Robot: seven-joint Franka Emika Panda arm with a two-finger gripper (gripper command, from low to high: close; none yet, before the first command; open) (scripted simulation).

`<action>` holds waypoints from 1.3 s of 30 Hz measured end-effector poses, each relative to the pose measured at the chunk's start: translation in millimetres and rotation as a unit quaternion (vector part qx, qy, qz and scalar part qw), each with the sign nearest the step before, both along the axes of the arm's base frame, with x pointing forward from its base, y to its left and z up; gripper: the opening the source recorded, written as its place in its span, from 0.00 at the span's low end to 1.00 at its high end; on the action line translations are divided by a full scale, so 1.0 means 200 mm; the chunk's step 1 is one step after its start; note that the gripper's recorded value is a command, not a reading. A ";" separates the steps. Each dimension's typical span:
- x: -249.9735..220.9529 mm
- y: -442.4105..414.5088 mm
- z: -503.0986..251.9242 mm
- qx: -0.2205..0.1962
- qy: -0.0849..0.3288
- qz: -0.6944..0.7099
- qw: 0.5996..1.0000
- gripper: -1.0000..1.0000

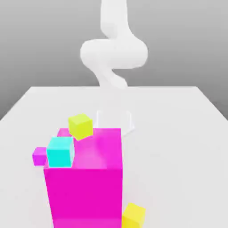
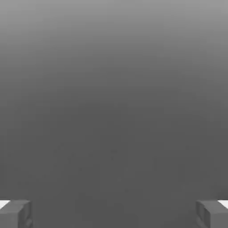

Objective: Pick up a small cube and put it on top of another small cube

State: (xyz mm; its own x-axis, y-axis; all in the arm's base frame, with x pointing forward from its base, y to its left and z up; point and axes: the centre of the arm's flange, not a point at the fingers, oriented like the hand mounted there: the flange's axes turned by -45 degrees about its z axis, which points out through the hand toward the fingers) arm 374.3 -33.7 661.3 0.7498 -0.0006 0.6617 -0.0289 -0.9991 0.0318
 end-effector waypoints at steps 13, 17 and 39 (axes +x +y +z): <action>-0.14 -0.98 -1.63 -0.029 0.245 -0.018 0.969 0.50; -0.53 -1.12 -2.14 0.003 0.322 -0.008 0.947 0.50; -0.75 -1.14 -2.48 0.023 0.354 -0.001 0.935 0.00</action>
State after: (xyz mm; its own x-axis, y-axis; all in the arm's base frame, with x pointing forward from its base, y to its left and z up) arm 225.3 -262.1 165.9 0.9998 -0.0185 -0.0002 -0.0185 -0.9998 -0.0004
